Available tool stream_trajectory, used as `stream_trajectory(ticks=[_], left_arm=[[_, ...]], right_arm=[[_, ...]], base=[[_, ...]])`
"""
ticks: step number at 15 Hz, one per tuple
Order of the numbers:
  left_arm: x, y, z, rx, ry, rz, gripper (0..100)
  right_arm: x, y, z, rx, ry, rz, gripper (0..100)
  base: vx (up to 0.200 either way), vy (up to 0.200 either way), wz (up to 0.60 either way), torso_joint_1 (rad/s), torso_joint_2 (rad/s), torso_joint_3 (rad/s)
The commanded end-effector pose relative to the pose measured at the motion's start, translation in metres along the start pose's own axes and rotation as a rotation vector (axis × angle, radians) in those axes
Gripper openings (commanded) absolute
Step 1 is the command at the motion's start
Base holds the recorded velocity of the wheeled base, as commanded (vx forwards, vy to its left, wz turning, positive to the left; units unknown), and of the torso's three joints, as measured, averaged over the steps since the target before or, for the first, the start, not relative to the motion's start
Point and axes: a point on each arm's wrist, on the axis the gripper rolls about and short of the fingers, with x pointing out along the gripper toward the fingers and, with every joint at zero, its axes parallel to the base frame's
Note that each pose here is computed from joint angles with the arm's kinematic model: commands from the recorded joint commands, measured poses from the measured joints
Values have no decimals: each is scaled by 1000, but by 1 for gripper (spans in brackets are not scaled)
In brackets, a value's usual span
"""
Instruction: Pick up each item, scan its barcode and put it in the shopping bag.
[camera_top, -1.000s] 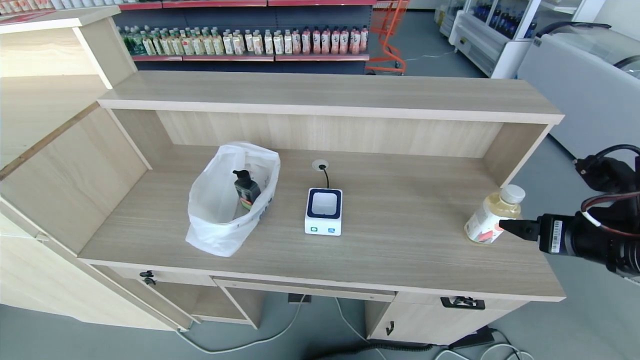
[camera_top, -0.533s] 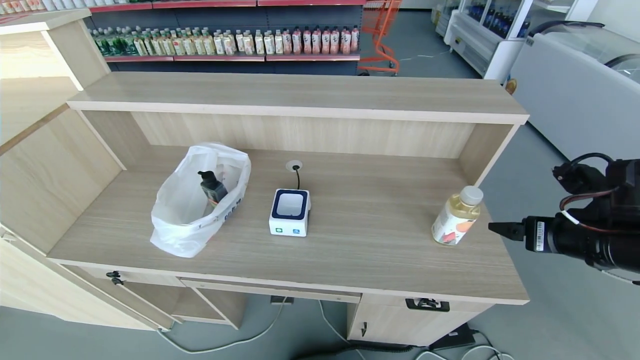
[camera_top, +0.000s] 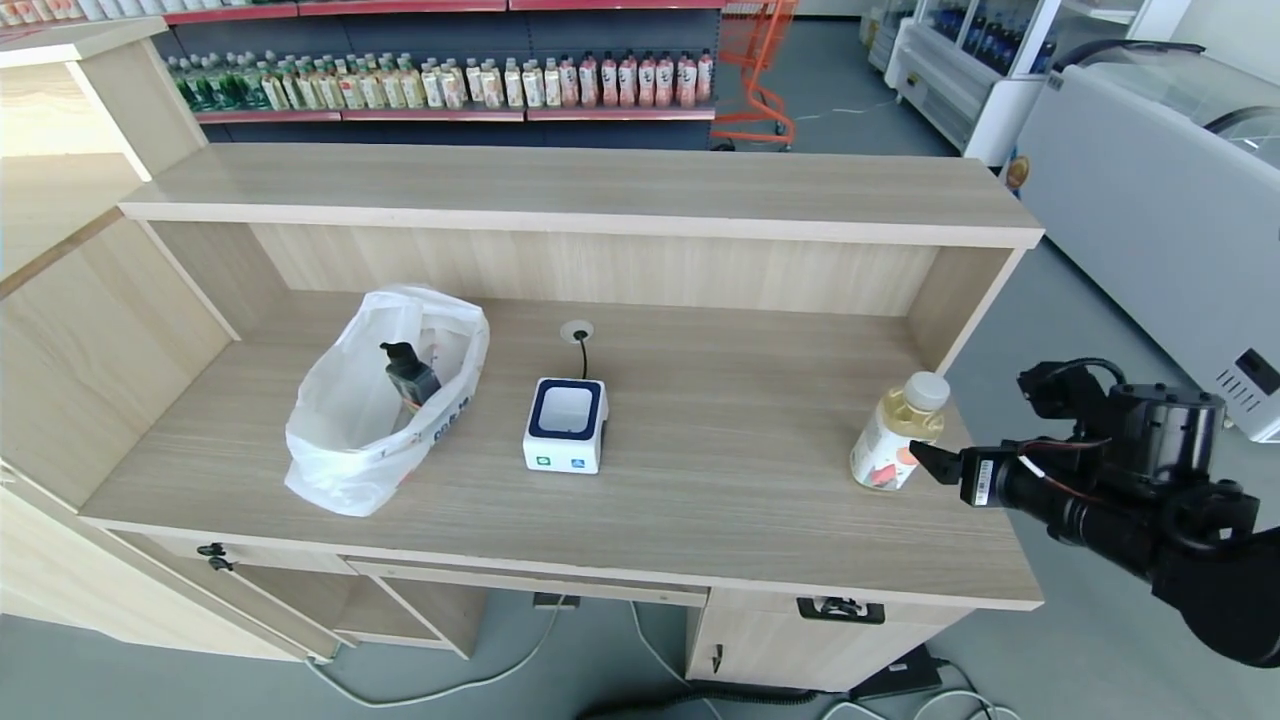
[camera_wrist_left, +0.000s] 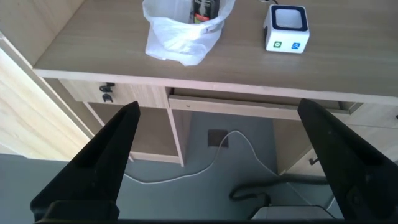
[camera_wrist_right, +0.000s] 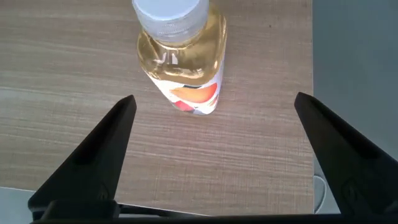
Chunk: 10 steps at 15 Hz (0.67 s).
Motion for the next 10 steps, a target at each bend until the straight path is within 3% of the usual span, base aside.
stream_trajectory(ticks=[1, 10], left_arm=[[0, 0, 0, 0, 0, 1, 100], [0, 0, 0, 0, 0, 1, 100]], right_arm=[[19, 15, -45, -24, 109, 34, 100], [79, 35, -26, -98, -82, 33, 100]], base=[[0, 0, 0, 0, 0, 0], [0, 0, 0, 0, 0, 0]])
